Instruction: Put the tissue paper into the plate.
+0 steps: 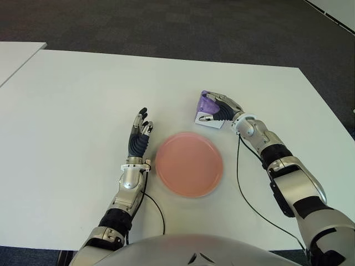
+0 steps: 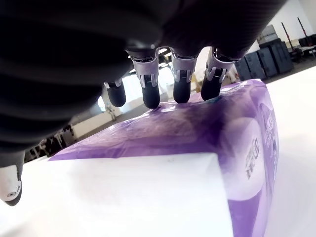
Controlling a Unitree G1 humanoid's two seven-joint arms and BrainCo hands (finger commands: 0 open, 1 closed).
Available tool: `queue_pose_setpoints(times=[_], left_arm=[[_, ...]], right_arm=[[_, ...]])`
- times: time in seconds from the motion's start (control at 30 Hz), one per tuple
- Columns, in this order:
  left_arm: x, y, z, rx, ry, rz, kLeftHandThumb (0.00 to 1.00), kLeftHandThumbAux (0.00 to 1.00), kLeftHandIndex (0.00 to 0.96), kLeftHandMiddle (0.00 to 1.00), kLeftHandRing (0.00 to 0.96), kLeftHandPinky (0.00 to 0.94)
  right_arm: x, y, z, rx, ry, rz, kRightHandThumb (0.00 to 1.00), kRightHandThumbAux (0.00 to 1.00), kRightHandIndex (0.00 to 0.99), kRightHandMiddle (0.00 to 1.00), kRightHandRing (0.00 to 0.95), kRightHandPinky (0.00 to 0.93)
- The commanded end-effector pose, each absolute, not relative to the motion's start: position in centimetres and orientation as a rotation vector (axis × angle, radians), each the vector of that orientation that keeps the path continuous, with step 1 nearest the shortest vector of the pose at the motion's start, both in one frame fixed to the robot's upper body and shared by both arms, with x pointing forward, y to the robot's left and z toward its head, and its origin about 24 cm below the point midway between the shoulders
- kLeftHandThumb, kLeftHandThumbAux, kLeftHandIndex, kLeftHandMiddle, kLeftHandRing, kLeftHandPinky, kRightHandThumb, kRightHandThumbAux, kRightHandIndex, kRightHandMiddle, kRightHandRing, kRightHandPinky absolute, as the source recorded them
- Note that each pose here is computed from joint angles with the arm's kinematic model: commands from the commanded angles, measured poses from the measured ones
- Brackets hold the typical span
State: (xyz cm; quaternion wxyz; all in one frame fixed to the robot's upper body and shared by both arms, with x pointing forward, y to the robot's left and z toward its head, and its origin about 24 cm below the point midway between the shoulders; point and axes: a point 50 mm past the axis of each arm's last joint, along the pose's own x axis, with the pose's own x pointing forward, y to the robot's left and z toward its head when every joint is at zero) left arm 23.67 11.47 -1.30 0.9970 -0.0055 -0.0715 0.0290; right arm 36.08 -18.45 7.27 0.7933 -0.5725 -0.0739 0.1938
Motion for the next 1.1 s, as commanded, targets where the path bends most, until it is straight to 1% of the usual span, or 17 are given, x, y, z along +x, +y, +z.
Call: queue_pose_setpoints(times=[0.03, 0.63, 1.1], left_arm=[[18.11, 13.71, -7.59, 0.117, 0.159, 0.059, 0.000, 0.384, 0.000, 0.000, 0.000, 0.000], [17.93, 13.69, -7.61, 0.120, 0.156, 0.060, 0.000, 0.388, 0.000, 0.000, 0.000, 0.000], [17.77, 13.87, -7.80, 0.129, 0.171, 0.073, 0.000, 0.387, 0.000, 0.000, 0.000, 0.000]], right_arm=[[36.27, -18.94, 7.39, -1.252, -0.131, 0.411, 0.125, 0.461, 0.000, 0.000, 0.000, 0.000], [36.49, -19.40, 7.37, -1.251, -0.097, 0.374, 0.101, 0.408, 0.000, 0.000, 0.000, 0.000], [36.37, -19.43, 7.11, -1.256, -0.097, 0.377, 0.094, 0.414, 0.000, 0.000, 0.000, 0.000]])
